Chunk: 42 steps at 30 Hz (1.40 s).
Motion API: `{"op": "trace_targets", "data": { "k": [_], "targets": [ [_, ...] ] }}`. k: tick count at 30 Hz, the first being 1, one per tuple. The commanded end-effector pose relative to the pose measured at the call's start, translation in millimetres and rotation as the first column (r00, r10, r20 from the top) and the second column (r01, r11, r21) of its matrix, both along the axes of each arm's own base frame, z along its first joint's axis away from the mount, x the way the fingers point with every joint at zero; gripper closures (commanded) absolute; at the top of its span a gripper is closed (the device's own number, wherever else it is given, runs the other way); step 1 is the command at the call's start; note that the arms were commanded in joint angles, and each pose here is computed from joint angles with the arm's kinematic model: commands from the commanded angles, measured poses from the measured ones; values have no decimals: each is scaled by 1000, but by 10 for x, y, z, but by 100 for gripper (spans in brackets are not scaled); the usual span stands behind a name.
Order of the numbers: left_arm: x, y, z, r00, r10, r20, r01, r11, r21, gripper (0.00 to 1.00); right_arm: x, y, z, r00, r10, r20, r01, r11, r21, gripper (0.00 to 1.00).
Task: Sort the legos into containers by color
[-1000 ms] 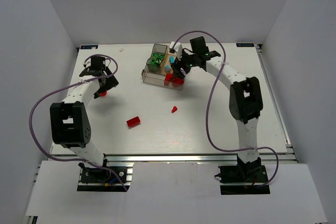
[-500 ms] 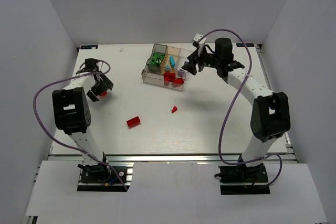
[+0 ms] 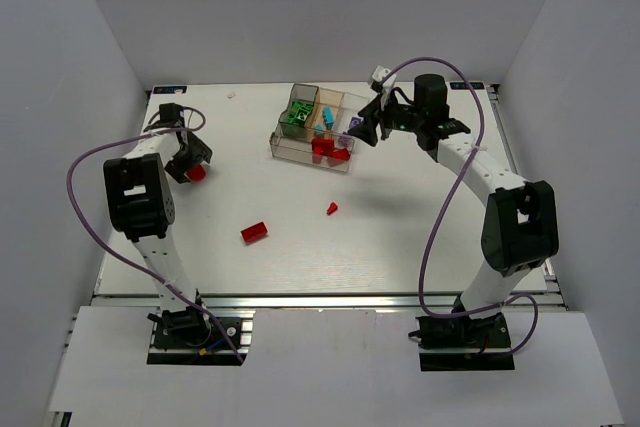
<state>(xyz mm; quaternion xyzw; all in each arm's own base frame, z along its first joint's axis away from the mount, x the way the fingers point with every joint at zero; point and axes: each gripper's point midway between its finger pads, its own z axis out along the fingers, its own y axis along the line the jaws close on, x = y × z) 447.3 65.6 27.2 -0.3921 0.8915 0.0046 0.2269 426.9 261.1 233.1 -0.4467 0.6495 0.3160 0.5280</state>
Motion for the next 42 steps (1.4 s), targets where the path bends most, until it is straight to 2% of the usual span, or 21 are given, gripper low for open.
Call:
{"op": "trace_targets", "data": {
  "k": [1, 5, 11, 15, 16, 19, 21, 24, 25, 26, 27, 28, 29, 30, 33, 35, 37, 40, 42],
  "targets": [
    [-35, 57, 42, 1000, 16, 0, -16, 1000, 6, 17, -46, -24, 208, 999, 5, 48, -7, 1000, 27, 34],
    [-87, 88, 1, 1000, 13, -16, -13, 1000, 6, 22, -36, -40, 209, 999, 1, 46, -2, 1000, 31, 35],
    [-93, 76, 8, 1000, -13, -17, 13, 1000, 6, 36, -46, -39, 218, 999, 4, 47, -5, 999, 33, 36],
    [-71, 73, 49, 999, -41, -7, 41, 999, 10, 50, -55, -37, 218, 999, 4, 48, -5, 999, 32, 36],
    [-64, 71, 76, 999, -47, -1, 47, 999, 12, 59, -65, -47, 226, 999, 2, 49, -4, 999, 33, 36],
    [24, 3, 295, 992, -109, 65, 107, 994, 24, 72, -86, -63, 206, 999, 2, 47, -3, 1000, 28, 37],
    [110, -164, 566, 968, -195, 159, 195, 981, 17, 74, -86, -71, 182, 999, -8, 50, 7, 1000, 20, 38],
    [196, -539, 894, 897, -290, 333, 330, 941, -71, 78, -109, -89, 133, 999, -14, 40, 14, 1000, 12, 39],
    [258, -611, 1142, 855, -303, 420, 361, 930, -65, 78, -119, -85, 112, 999, -15, 37, 14, 1000, 7, 40],
    [259, -825, 1273, 814, -326, 480, 427, 897, -115, 80, -125, -105, 56, 999, -18, 29, 18, 1000, 1, 43],
    [232, -914, 1279, 795, -331, 509, 457, 878, -142, 80, -139, -96, 34, 1000, -14, 25, 14, 1000, -4, 51],
    [284, -1100, 1446, 732, -356, 581, 518, 845, -135, 81, -154, -101, 2, 1000, -13, 14, 13, 1000, -9, 56],
    [286, -1231, 1505, 706, -351, 615, 551, 817, -167, 81, -163, -107, -7, 1000, -14, 12, 14, 1000, -12, 62],
    [240, -1414, 1559, 669, -367, 646, 616, 761, -204, 81, -151, -125, -47, 1000, -25, 9, 25, 999, -22, 71],
    [281, -1845, 1675, 592, -399, 700, 714, 662, -227, 83, -182, -130, -84, 999, -34, -1, 34, 999, -35, 80],
    [299, -2129, 1630, 572, -432, 698, 754, 613, -238, 83, -182, -148, -130, 999, -45, -11, 44, 998, -44, 80],
    [373, -2284, 1687, 556, -449, 700, 769, 596, -229, 83, -191, -163, -150, 999, -51, -14, 50, 997, -51, 80],
    [455, -2520, 1618, 546, -474, 691, 788, 572, -231, 82, -187, -191, -188, 998, -66, -21, 64, 996, -67, 71],
    [489, -2616, 1473, 562, -492, 665, 787, 566, -247, 80, -200, -209, -200, 997, -71, -27, 69, 995, -78, 66]
  ]
}}
